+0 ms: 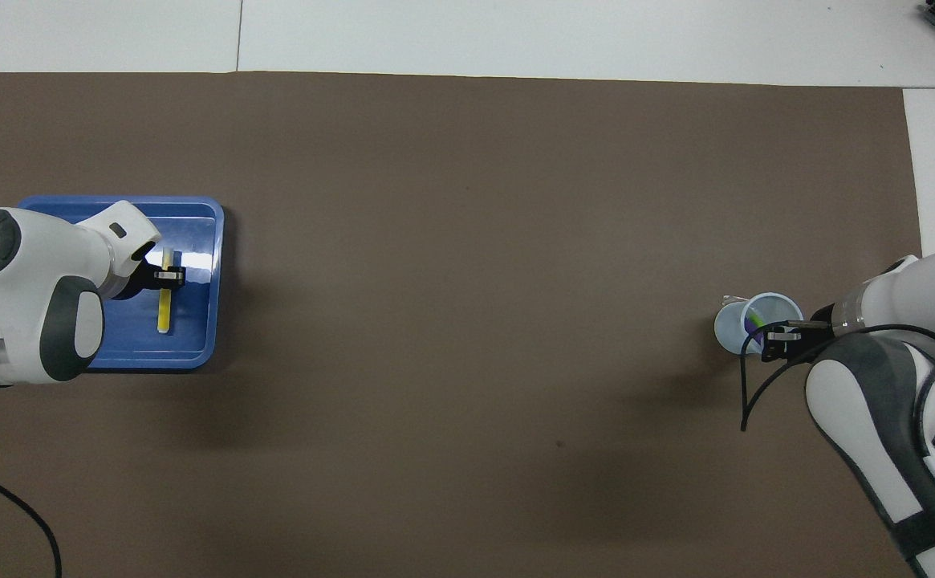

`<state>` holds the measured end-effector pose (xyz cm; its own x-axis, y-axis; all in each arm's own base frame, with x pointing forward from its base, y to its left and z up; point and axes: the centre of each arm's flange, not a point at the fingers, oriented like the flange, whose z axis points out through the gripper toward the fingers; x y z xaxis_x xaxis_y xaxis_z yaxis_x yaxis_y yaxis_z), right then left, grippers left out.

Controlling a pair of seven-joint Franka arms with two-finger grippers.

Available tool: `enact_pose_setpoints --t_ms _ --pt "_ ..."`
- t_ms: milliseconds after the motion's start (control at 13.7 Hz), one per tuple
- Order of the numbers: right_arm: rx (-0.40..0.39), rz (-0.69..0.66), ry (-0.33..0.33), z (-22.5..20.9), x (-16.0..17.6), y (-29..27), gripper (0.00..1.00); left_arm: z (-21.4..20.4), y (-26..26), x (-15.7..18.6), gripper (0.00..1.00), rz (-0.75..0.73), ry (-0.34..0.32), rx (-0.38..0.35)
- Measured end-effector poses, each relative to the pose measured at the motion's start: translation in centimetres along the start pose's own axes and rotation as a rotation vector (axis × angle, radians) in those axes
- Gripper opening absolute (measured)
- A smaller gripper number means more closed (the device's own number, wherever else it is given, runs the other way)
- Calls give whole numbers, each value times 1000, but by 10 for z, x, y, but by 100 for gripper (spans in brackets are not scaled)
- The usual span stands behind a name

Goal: Right arm passes pens to left for tray arrangement
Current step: 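Lower the yellow pen into the blue tray and open the left gripper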

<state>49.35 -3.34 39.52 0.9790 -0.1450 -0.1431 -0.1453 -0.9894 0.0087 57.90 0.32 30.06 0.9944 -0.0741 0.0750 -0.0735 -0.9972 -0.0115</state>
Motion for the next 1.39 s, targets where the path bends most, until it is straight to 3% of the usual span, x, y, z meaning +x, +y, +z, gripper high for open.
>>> enact_pose_setpoints --t_ms 365,438,511,657,877,1388 --pt "-1 -32 -2 0 0 0 33 6 1 0 84 0 -5 -2" --pt "-1 -36 -2 1 0 0 39 7 1 0 97 0 -6 -3" --pt "-1 -38 -2 1 1 0 40 8 1 0 100 0 -7 -3" --pt "0 -40 3 -1 3 -1 50 6 1 0 100 -2 -19 -3" --pt "0 -42 9 -4 5 -3 40 -18 1 10 100 -8 -53 -2" --pt "-2 -24 18 -10 10 -26 40 -115 12 -6 100 -116 -91 -37"
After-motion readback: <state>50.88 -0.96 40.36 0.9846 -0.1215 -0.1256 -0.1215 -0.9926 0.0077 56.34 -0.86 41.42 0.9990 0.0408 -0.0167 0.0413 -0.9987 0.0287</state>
